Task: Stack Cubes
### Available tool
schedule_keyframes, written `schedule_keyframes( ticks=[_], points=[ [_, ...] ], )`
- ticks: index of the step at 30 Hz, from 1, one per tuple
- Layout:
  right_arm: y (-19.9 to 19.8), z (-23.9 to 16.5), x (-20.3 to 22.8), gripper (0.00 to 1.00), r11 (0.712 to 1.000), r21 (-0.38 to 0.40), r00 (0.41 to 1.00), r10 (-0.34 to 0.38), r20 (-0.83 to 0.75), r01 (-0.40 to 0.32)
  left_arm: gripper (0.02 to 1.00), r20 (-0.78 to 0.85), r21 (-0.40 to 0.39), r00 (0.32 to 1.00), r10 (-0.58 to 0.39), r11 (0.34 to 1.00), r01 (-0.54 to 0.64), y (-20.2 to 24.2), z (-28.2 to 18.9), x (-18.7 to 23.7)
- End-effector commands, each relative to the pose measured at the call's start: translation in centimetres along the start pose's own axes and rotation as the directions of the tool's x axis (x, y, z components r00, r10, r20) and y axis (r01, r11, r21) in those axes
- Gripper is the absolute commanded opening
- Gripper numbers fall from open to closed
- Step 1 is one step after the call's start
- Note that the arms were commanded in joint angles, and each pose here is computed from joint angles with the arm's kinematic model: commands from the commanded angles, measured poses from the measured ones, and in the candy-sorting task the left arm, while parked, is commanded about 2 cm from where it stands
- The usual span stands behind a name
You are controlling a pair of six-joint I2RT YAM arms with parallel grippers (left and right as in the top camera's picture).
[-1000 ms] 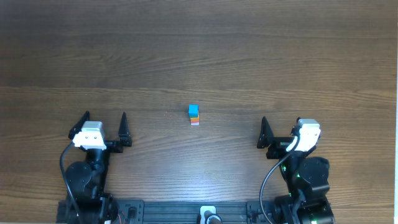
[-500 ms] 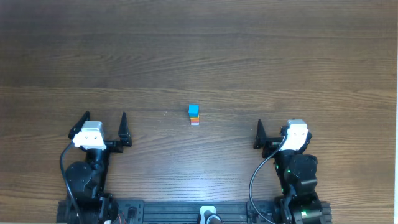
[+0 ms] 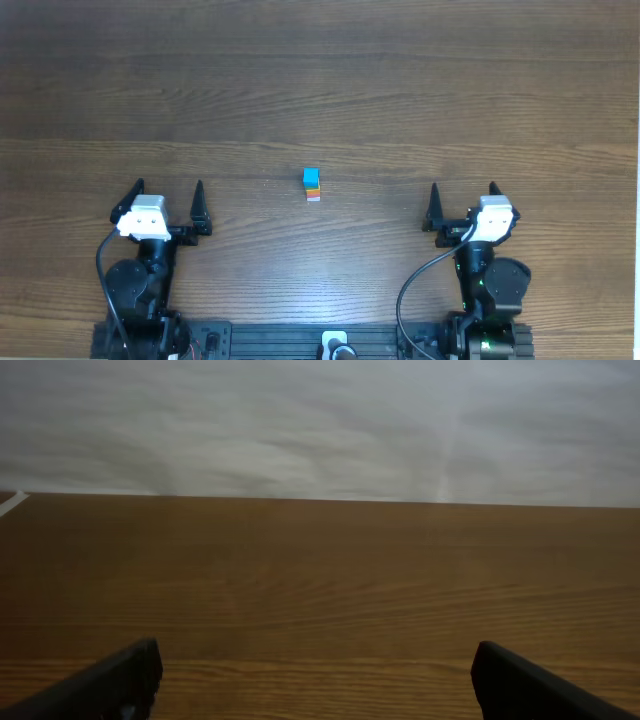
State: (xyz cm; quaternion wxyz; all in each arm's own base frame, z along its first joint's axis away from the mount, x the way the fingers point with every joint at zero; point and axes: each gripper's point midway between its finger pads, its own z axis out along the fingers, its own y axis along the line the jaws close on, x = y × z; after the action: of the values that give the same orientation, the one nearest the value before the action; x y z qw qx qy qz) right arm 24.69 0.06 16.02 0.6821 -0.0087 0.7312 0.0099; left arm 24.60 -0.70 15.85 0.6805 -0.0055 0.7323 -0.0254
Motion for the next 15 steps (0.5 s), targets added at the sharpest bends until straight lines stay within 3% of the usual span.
schedule_keyframes(
  ticks=[1, 15],
  points=[
    [0.33, -0.07, 0.11, 0.993, 0.999, -0.021, 0.999, -0.047, 0.007, 0.047, 1.000, 0.000, 0.002, 1.000, 0.014, 1.000, -0.014, 0.02, 0.00, 0.14],
    [0.90, -0.07, 0.14, 0.991, 0.998, -0.044, 0.999, -0.048, 0.007, 0.049, 1.000, 0.000, 0.002, 1.000, 0.014, 1.000, -0.014, 0.02, 0.00, 0.14]
  ],
)
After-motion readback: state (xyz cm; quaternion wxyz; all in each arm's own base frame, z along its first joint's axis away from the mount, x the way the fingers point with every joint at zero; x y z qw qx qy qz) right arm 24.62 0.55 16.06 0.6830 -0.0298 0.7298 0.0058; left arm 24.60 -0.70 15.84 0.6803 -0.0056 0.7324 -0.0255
